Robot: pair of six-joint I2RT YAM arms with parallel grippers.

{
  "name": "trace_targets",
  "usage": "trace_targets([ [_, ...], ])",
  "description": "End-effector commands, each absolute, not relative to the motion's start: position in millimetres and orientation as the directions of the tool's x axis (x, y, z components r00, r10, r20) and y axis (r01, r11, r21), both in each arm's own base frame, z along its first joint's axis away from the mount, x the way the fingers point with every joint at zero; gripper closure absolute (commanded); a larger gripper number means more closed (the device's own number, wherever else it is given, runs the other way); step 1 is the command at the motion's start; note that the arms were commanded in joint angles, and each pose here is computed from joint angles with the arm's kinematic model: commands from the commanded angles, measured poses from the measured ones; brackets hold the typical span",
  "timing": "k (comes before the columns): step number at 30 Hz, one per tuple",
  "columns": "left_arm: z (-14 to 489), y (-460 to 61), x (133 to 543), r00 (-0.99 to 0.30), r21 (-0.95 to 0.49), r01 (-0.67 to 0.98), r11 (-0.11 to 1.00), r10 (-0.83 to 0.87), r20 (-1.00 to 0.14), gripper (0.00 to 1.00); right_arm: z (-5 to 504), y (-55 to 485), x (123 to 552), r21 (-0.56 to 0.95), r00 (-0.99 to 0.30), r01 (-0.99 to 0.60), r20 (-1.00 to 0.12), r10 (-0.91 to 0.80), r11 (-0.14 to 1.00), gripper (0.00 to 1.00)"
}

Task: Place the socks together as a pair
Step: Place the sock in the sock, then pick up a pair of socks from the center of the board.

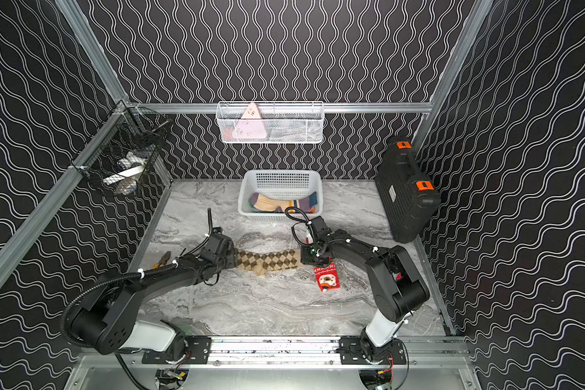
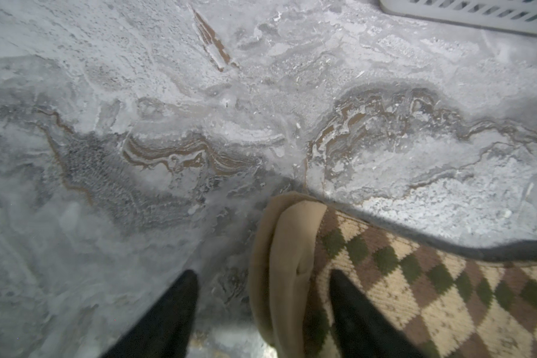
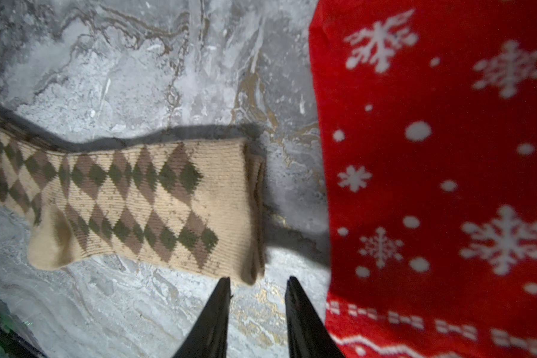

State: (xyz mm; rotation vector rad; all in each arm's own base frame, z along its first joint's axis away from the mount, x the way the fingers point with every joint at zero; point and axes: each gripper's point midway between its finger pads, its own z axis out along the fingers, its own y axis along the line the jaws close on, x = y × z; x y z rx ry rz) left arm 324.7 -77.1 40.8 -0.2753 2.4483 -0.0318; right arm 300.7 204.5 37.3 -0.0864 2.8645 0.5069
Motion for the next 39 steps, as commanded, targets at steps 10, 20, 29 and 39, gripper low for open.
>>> trace_targets([
  [10,15,-90,319,-0.782,-0.257,-0.196,0.946,-0.309,-0.542,0.29,31,208,303,0.363,-0.971,-0.051,-0.234,0.038,0.931,0.57],
  [20,19,-102,321,-0.777,-0.327,-0.156,0.932,-0.321,-0.541,0.73,26,222,302,0.459,-0.975,-0.027,-0.209,0.078,0.888,0.52],
  [29,21,-109,321,-0.784,-0.351,-0.135,0.927,-0.317,-0.534,0.95,21,234,301,0.529,-0.979,-0.016,-0.181,0.094,0.849,0.82],
  [39,73,-120,337,-0.758,-0.385,-0.065,0.921,-0.296,-0.581,1.00,75,225,316,0.490,-0.954,-0.075,-0.288,0.080,0.868,1.00],
])
